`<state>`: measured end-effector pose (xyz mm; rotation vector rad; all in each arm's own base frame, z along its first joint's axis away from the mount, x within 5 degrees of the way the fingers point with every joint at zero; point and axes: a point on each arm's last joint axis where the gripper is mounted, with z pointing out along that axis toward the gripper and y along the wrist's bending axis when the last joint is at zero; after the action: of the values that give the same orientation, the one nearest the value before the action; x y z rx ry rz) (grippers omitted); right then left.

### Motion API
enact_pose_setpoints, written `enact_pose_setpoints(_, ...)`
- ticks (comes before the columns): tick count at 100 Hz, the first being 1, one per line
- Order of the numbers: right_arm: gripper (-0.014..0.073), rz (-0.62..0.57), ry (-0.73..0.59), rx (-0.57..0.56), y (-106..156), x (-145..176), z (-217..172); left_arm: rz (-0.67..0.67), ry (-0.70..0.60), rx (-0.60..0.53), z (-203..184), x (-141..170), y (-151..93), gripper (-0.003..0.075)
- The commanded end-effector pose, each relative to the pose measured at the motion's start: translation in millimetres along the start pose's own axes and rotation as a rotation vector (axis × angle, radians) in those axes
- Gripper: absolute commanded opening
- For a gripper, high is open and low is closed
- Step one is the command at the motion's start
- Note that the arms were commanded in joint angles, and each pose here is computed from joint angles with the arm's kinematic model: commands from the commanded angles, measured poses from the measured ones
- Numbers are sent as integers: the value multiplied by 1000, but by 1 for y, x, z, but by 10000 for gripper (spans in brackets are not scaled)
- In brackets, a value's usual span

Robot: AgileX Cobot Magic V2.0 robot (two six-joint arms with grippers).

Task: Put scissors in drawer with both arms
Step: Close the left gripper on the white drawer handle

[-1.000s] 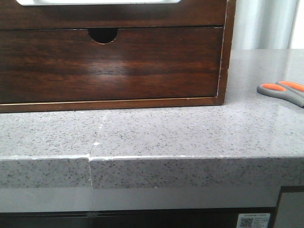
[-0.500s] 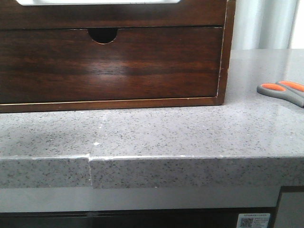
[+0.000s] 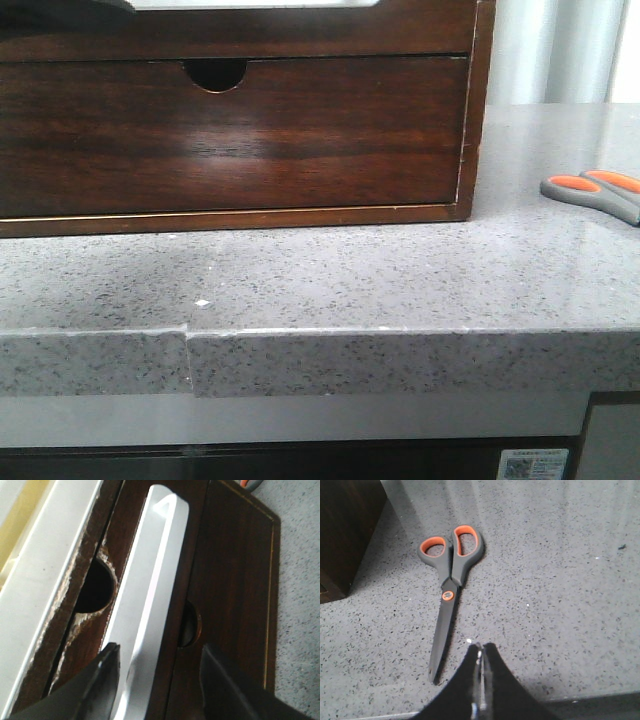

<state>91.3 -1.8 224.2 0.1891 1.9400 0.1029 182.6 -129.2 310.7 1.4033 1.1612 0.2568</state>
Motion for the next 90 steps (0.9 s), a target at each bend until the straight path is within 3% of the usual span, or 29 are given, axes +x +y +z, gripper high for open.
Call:
enact_pose_setpoints(1, -61, -3, -99, -13, 3, -18, -2, 25, -33, -31, 1, -9, 13, 344)
enact_pose_setpoints(15, -61, -3, -99, -13, 3, -18, -2, 110, -1, -15, 5, -6, 12, 275)
enact_pose_setpoints(41, -61, -3, -99, -13, 3, -18, -2, 146, 38, -16, 5, -3, 12, -21)
enact_pose_setpoints(90, -61, -3, -99, -13, 3, -18, -2, 146, 17, -15, 4, -5, 12, -22)
